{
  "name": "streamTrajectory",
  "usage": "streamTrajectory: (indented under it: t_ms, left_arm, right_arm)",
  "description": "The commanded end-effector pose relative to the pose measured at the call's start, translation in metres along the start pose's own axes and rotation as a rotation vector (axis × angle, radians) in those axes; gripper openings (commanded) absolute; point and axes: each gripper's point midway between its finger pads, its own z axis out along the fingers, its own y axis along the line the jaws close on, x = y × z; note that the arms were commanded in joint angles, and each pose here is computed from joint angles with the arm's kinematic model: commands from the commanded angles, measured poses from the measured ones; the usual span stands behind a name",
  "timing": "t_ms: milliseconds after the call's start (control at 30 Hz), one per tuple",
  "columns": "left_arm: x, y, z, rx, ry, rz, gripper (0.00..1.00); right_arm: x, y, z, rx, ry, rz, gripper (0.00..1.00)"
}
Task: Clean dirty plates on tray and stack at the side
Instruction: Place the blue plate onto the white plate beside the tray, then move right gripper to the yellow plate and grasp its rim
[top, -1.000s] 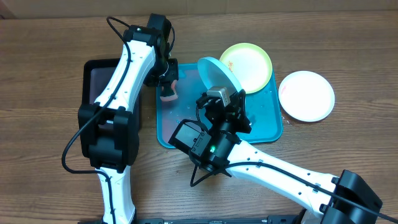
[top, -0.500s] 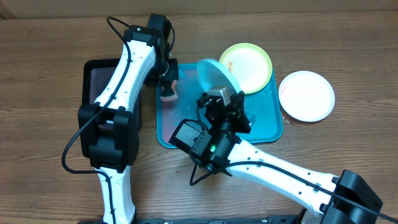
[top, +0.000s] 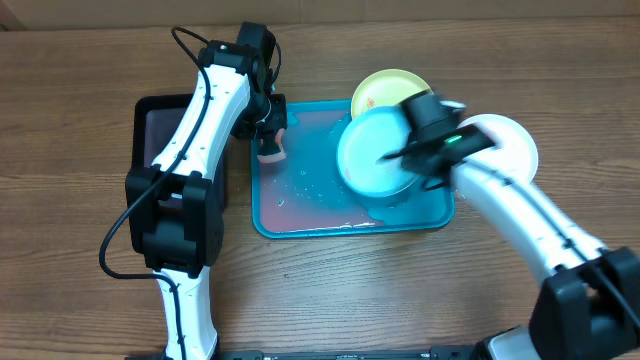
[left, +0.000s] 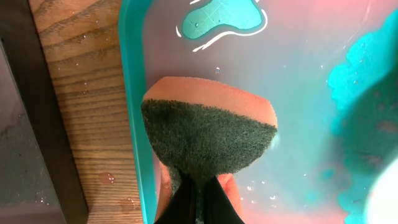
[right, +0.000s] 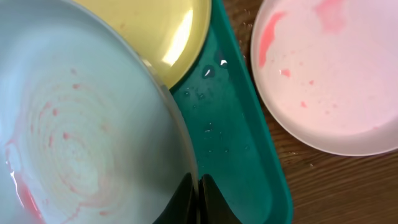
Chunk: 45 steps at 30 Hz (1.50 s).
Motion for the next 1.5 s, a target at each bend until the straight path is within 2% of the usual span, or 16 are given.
streamTrajectory:
  t_ms: [0, 267, 400, 633, 733, 867, 1067, 1133, 1267, 1367, 1467]
  left_arm:
    - [0.002, -0.005, 0.001, 0.014, 0.008, 0.001, 0.04]
    - [0.0, -0.006, 0.001, 0.016, 0.001, 0.001, 0.04]
    - [0.0, -0.006, 0.001, 0.017, 0.0, 0.002, 0.04]
    - [0.0, -0.006, 0.001, 0.018, -0.003, 0.002, 0.04]
    - [0.0, -0.006, 0.001, 0.018, -0.003, 0.002, 0.04]
    - [0.0, -0.006, 0.001, 0.017, -0.003, 0.002, 0.04]
    - [-0.001, -0.006, 0.001, 0.018, -0.004, 0.002, 0.04]
    - [0.0, -0.006, 0.001, 0.018, -0.003, 0.002, 0.04]
    - [0.0, -0.006, 0.001, 0.018, -0.003, 0.002, 0.04]
    - [-0.001, -0.006, 0.001, 0.018, -0.006, 0.002, 0.04]
    - [-0.001, -0.006, 0.001, 0.018, -0.006, 0.002, 0.04]
  right_arm:
    - [-0.023, -0.019, -0.013, -0.24, 0.088, 0.134, 0.04]
    - [-0.059, -0.157, 0.016, -0.045, 0.042, 0.46, 0.04]
    - [-0.055, -0.187, 0.041, -0.003, 0.08, 0.532, 0.04]
    - [-0.032, -0.203, 0.081, 0.082, 0.184, 0.547, 0.04]
    - [-0.028, -0.204, 0.087, 0.09, 0.202, 0.547, 0.06]
    - [-0.031, -0.202, 0.083, 0.078, 0.208, 0.548, 0.21]
    - [-0.055, -0.188, 0.051, 0.025, 0.214, 0.499, 0.31]
    - [-0.07, -0.173, 0.039, -0.036, 0.195, 0.448, 0.39]
    - [-0.09, -0.132, 0.027, -0.158, 0.161, 0.37, 0.62]
    - [-0.093, -0.094, 0.034, -0.225, 0.141, 0.294, 0.68]
    - [-0.087, -0.059, 0.05, -0.252, 0.142, 0.235, 0.69]
